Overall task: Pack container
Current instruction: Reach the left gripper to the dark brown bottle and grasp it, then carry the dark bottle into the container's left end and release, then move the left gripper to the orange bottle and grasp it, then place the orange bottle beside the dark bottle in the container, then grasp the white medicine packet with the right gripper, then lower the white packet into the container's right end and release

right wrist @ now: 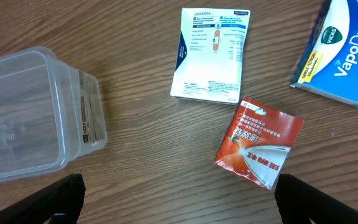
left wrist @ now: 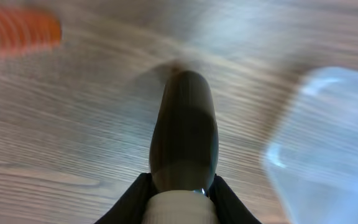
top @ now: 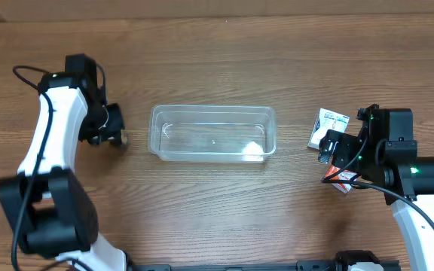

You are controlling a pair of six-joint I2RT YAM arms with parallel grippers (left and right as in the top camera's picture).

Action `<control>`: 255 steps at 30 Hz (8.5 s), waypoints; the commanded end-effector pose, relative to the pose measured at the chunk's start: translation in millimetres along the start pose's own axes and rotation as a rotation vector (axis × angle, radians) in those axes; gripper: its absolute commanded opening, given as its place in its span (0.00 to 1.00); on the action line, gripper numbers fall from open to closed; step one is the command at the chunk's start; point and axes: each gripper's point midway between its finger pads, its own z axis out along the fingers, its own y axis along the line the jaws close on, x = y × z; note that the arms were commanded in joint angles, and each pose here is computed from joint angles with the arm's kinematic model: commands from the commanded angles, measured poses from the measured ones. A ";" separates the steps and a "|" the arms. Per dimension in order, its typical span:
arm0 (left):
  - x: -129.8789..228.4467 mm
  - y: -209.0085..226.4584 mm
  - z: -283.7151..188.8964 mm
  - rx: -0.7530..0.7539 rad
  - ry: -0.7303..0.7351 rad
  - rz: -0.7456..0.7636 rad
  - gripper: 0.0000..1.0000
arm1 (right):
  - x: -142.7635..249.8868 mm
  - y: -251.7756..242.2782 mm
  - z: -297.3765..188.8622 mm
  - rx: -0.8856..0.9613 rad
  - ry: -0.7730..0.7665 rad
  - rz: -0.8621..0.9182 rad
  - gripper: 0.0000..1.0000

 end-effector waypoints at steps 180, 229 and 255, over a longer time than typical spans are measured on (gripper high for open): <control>15.3 -112.2 -76.0 0.096 -0.190 0.273 0.91 | -10.2 2.9 -8.1 -0.012 -0.038 0.043 1.00; 16.9 -54.6 -208.2 0.144 -0.600 0.115 1.00 | -27.5 -45.8 195.1 0.235 0.467 0.120 0.75; 17.8 -54.1 -207.5 0.142 -0.595 0.115 1.00 | -11.4 187.5 58.0 -0.119 0.194 -0.326 0.76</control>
